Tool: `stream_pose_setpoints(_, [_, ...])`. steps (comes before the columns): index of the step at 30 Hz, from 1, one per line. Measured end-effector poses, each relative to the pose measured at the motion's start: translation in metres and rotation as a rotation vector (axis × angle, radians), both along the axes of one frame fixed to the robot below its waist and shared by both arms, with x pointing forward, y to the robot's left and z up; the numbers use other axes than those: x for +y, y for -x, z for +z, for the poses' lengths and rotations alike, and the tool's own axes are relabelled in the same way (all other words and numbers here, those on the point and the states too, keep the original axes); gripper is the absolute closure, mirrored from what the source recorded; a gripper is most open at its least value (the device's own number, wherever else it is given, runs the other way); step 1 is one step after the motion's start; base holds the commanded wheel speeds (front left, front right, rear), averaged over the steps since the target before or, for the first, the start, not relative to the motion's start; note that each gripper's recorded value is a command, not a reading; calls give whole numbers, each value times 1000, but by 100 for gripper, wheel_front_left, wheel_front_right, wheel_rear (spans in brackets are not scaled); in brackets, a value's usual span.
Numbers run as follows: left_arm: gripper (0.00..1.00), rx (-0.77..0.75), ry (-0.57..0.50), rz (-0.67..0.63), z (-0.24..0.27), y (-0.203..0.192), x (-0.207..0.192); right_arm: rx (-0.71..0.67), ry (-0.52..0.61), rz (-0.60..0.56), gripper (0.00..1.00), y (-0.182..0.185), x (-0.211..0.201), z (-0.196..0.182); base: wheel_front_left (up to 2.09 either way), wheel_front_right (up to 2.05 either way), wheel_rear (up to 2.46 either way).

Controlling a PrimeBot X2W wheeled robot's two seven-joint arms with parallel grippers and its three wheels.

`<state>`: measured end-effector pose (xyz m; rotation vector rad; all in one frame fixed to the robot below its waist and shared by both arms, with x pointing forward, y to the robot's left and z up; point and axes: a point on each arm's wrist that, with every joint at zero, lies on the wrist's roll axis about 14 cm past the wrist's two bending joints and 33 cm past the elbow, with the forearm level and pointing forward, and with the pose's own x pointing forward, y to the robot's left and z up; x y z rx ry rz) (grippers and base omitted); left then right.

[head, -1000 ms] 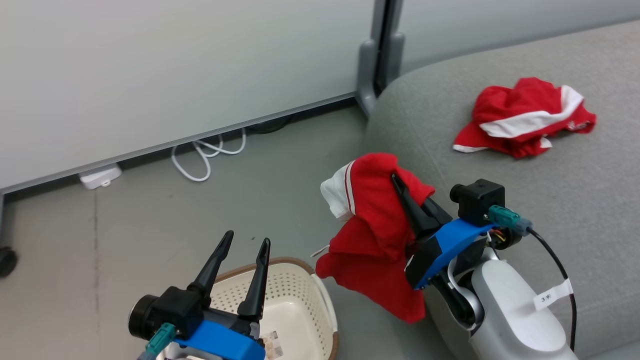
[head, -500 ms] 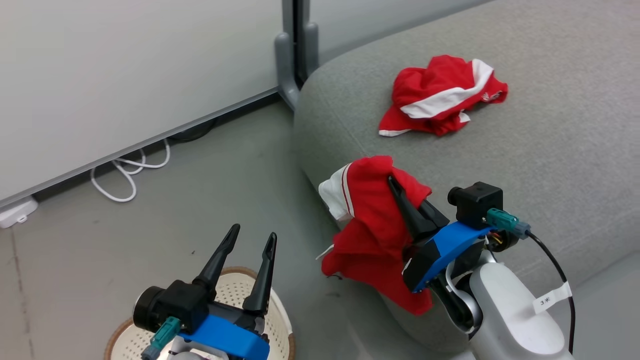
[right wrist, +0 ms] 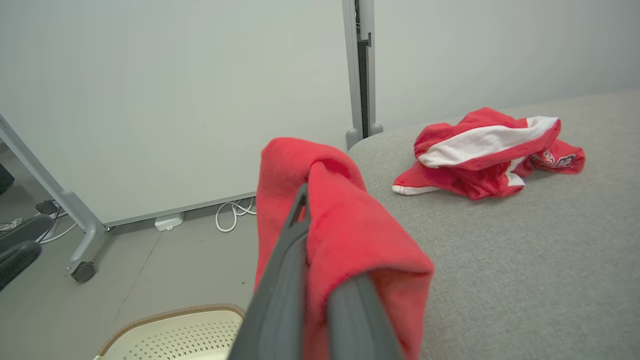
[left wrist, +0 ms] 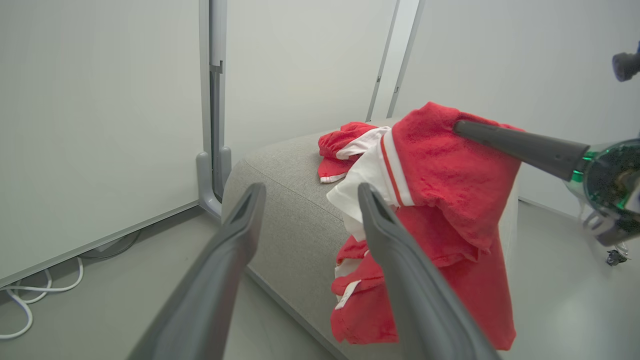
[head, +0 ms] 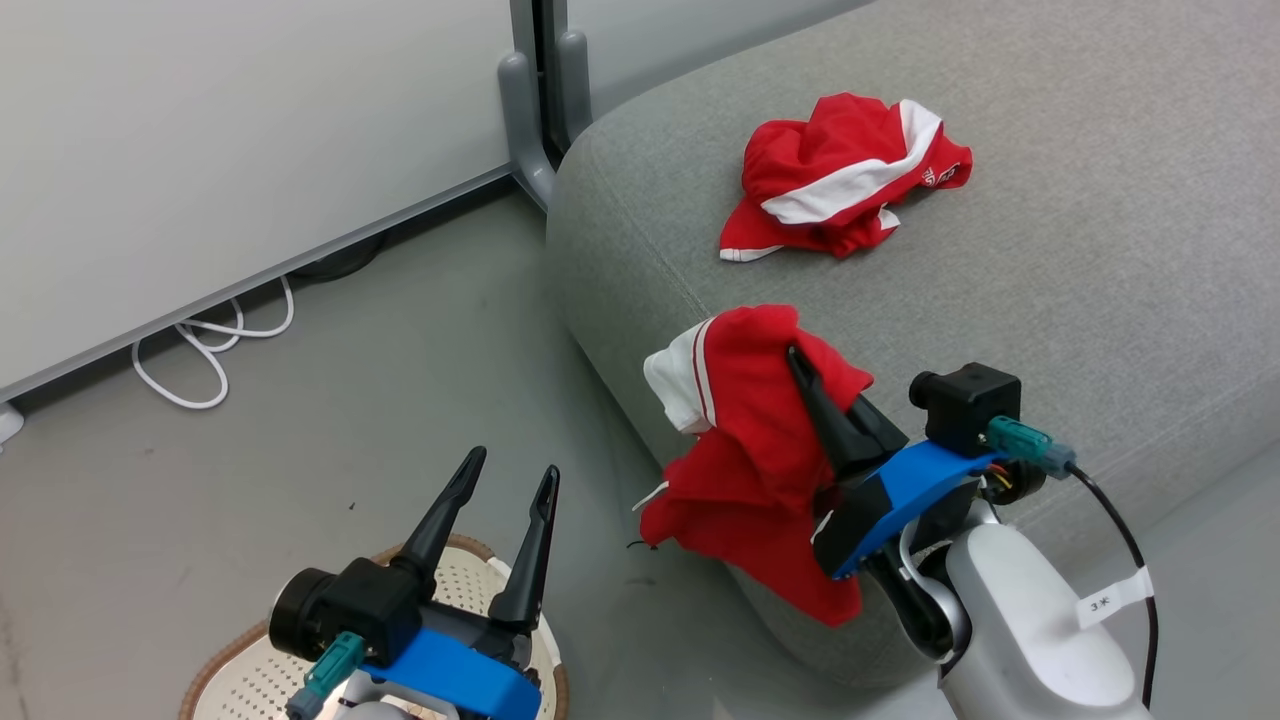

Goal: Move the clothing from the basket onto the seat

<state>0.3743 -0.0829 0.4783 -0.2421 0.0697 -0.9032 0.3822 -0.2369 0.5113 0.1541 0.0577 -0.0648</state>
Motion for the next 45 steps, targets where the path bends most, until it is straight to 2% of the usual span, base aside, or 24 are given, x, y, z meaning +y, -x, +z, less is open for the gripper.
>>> stream_pose_setpoints(6, [0,9,-6,5,-6,-4,4,-32,-27,-40,100,-9,-13,7,0,0,0])
stream_pose_setpoints(13, [0,0,7,14,-9,-20,6,-142,5,-101,100,-50,-45,51,0,0,0])
stream_pose_setpoints(17, [0,-6,9,16,-15,-33,9,-200,42,-128,100,-81,-68,83,0,0,0])
stream_pose_setpoints(22, [0,3,8,10,-31,-50,11,-283,182,-175,100,-119,-108,134,0,0,0])
stream_pose_setpoints(30, [0,39,10,21,-66,-78,18,-425,277,-298,100,-164,-160,195,0,0,0])
stream_pose_setpoints(38, [0,64,17,43,-100,-97,27,-460,333,-416,100,-190,-204,185,0,0,0])
stream_pose_setpoints(41, [0,74,18,46,-111,-101,29,-359,325,-452,100,-199,-220,142,0,0,0])
stream_pose_setpoints(45, [0,86,3,51,-123,-103,35,-171,297,-470,100,-203,-231,62,0,0,0])
